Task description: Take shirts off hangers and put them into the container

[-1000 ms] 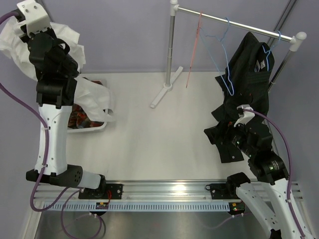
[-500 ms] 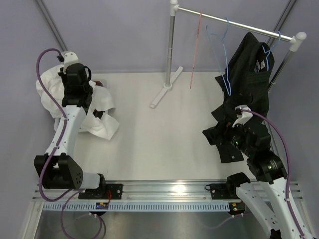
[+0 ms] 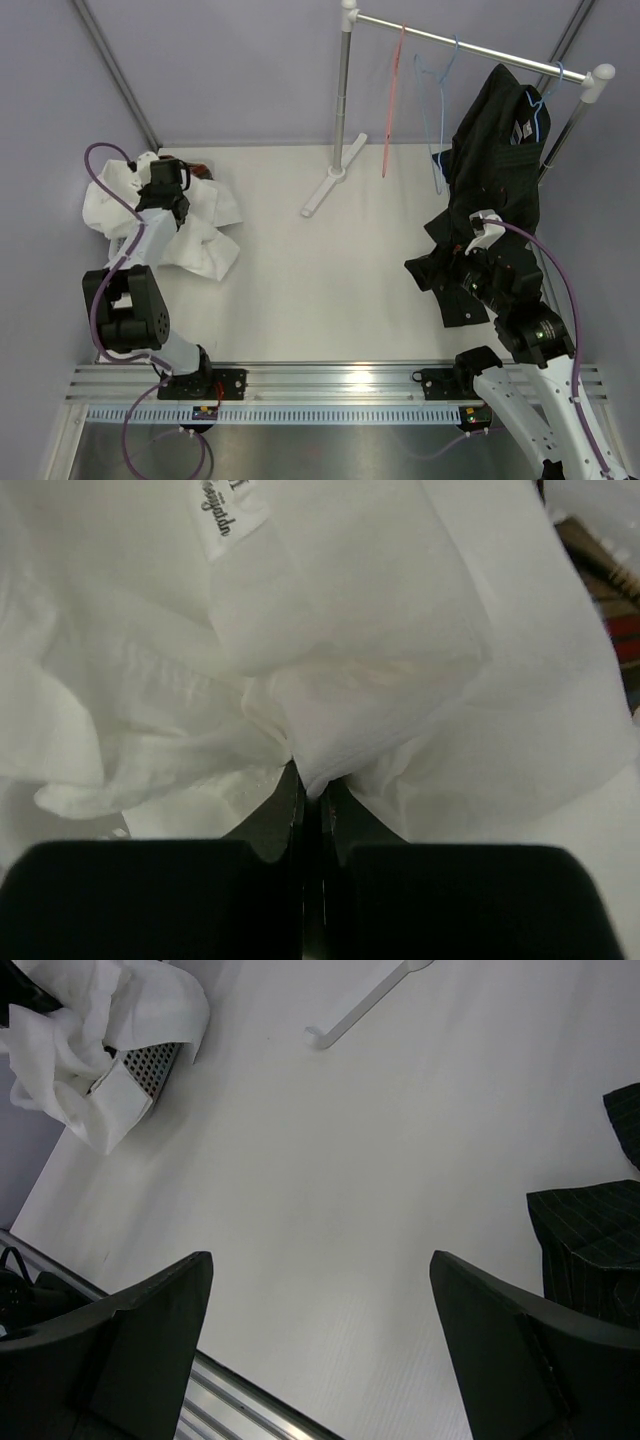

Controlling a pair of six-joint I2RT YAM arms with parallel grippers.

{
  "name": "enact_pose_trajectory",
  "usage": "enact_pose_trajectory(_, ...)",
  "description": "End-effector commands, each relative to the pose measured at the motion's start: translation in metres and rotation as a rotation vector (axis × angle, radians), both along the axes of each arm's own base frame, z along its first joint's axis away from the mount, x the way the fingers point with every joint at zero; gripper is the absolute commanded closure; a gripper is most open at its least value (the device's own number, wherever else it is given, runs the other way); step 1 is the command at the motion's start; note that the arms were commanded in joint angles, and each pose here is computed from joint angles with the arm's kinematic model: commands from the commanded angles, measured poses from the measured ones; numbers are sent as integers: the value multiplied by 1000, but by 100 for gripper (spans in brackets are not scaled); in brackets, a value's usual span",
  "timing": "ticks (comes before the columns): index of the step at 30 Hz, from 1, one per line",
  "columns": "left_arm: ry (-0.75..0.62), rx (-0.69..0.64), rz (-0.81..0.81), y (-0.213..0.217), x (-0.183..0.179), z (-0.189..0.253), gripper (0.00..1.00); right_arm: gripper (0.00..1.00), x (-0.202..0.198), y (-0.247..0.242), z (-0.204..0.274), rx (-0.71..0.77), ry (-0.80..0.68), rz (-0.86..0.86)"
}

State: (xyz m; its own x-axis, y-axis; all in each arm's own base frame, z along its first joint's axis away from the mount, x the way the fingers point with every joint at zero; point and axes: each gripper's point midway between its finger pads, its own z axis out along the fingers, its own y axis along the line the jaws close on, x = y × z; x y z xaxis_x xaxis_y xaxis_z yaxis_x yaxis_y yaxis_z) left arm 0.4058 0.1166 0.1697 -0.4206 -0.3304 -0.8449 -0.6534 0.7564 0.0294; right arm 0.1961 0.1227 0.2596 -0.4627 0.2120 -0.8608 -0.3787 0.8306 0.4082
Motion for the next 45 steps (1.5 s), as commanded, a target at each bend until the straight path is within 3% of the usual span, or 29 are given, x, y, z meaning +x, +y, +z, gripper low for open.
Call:
enact_pose_trajectory(1,31,-274,38,-35,-9,-54,100,1,3,4,3,10,-19,22)
enact_pose_trajectory(8,193,-347,121,-42,-39,-119,100,1,2,5,3,13,-19,27)
enact_pose_trajectory(12,202,-385,98,-50,-39,-120,98,1,1,5,4,15,-22,29)
enact_pose_trajectory(13,185,-389,88,-52,-38,-113,92,1,1,5,4,15,-25,27)
enact_pose_trajectory(16,67,-369,48,-50,-32,-63,58,1,1,5,5,16,-27,27)
enact_pose_trajectory(18,3,-339,10,-49,-26,-23,26,1,1,6,5,19,-27,31)
enact_pose_trajectory(21,-97,-277,-27,-44,-26,43,10,1,0,6,6,20,-30,36)
enact_pose_trajectory(25,-207,-189,-42,-34,-35,106,9,1,-1,7,6,23,-32,41)
enact_pose_trajectory(29,-263,-36,80,-3,-54,139,8,1,-1,7,6,23,-33,43)
enact_pose_trajectory(35,-287,10,256,47,-60,129,7,1,-4,7,7,22,-39,46)
enact_pose_trajectory(45,-301,42,337,80,-43,89,7,1,-5,7,5,20,-31,52)
